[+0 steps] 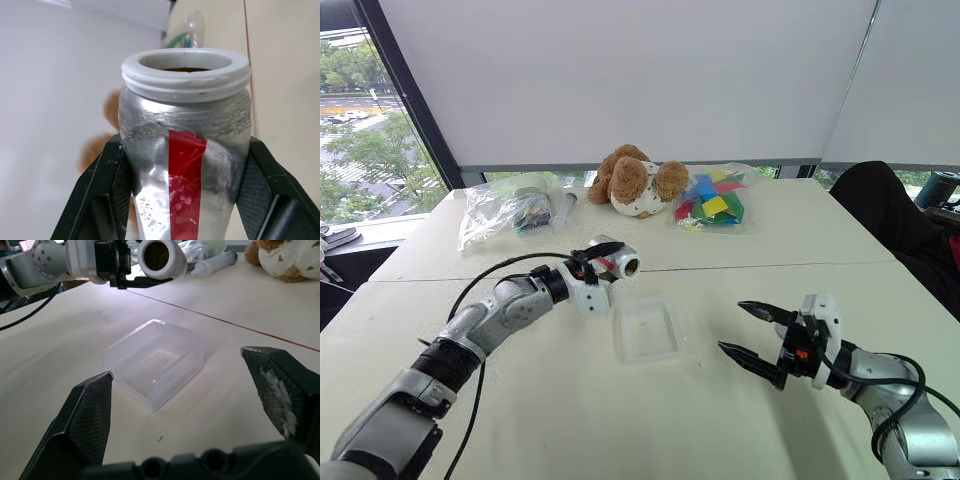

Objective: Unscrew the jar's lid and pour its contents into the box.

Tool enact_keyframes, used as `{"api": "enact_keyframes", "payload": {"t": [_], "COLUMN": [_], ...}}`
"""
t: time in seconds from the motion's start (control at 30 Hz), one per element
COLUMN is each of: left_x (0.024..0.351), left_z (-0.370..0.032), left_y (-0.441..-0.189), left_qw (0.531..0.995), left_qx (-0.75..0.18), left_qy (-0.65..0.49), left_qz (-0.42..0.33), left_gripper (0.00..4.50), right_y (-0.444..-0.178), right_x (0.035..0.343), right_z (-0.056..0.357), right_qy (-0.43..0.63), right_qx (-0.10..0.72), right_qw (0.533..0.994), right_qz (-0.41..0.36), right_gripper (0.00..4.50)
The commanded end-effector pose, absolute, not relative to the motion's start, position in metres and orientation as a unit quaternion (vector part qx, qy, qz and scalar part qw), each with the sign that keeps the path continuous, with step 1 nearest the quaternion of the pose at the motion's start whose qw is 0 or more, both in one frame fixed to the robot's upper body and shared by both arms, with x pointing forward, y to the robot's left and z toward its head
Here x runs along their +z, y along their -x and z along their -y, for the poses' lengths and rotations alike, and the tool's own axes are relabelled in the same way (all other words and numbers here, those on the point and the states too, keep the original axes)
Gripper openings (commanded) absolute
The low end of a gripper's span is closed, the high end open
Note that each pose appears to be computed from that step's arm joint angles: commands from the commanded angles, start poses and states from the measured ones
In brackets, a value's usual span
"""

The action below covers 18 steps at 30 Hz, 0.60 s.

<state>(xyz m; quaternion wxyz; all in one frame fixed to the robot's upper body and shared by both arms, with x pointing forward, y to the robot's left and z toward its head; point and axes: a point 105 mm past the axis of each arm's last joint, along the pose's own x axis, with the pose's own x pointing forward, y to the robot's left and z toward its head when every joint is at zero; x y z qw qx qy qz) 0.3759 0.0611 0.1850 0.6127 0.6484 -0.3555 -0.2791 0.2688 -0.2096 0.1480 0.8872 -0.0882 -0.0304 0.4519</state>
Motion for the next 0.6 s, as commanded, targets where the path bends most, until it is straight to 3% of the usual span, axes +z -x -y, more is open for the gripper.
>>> {"api": "enact_keyframes", "payload": {"t": [0.03,0.3,0.47,0.6], "left_x": [0.190,0.186,0.173,0.164], "left_z": [-0.045,-0.036,-0.034,-0.041], "left_y": [-0.367,-0.381,-0.375,-0.376], "left_qw": [0.493,0.328,0.230,0.230], "left_qx": [-0.232,-0.109,-0.066,-0.061], "left_qy": [-0.699,-0.753,-0.748,-0.745], "left_qz": [0.463,0.559,0.619,0.623], "left_gripper": [2.11,2.11,2.11,2.11], "right_y": [-0.264,-0.263,-0.263,-0.263], "right_x": [0.160,0.160,0.159,0.158], "right_z": [0.209,0.210,0.208,0.208], "right_qy": [0.106,0.103,0.099,0.096], "right_qx": [0.443,0.425,0.420,0.414], "right_qw": [0.888,0.897,0.900,0.902], "right_qz": [0.060,0.066,0.067,0.068], "right_gripper": [4.48,4.48,4.48,4.48]}}
